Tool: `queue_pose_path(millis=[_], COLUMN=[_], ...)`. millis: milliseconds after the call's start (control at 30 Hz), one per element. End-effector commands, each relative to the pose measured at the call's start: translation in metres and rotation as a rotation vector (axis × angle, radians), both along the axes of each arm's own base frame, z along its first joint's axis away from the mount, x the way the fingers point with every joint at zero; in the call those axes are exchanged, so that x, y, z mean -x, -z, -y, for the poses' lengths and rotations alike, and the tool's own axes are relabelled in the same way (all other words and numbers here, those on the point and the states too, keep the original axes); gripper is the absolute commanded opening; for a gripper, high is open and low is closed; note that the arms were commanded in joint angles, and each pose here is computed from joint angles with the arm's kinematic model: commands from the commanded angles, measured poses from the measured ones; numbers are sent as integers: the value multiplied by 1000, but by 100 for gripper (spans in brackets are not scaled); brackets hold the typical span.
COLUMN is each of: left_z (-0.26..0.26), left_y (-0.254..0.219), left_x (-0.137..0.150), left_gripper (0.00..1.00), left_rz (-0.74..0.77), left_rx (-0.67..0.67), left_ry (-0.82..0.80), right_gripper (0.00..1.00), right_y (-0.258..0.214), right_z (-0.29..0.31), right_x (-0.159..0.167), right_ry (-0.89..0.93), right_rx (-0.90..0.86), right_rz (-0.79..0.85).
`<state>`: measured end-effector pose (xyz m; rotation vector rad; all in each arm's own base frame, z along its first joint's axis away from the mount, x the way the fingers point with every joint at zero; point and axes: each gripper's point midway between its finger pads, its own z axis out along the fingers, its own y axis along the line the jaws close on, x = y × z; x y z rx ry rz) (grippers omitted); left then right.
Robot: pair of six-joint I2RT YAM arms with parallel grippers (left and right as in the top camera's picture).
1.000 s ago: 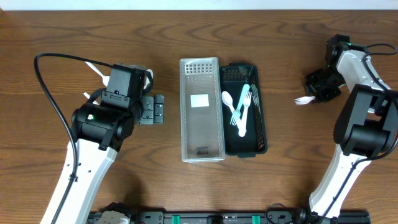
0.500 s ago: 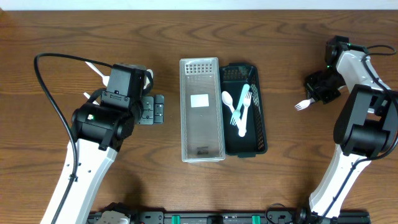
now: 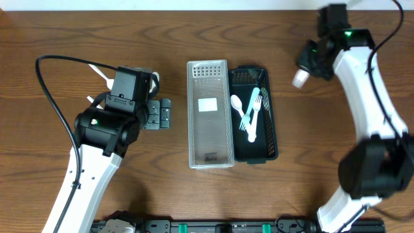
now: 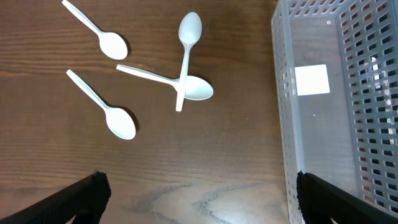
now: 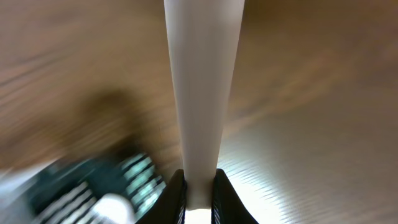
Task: Pack container
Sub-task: 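Place the white fork into the black basket and lift away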
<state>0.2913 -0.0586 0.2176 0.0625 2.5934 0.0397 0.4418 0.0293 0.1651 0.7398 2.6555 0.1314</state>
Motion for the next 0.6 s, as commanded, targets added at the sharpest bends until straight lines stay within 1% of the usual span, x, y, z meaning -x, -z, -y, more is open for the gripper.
queue_pose_path(millis=[0,133,267,400,567], left_z=[-3,-3,-3,-3,-3], left_y=[-7,-6,-6,-6,-6], left_x=[-2,-2,-2,-2,-1], left_gripper=[98,98,98,98,98], left_rz=[20,19,18,18,14], left_rx=[-1,-1,-1,-1,-2], left_ry=[-18,-18,-18,-18,-18], right_gripper=[1,1,1,2,3], right_y=[-24,-17,11,46,85], right_z=[-60,-114,-142,-148,-145], right_x=[16,37,57,75,93], right_ry=[-279,-448,-513,-527,-540], right_rx=[33,68,120,133,139], right_rz=[40,13,-53,-139,-206])
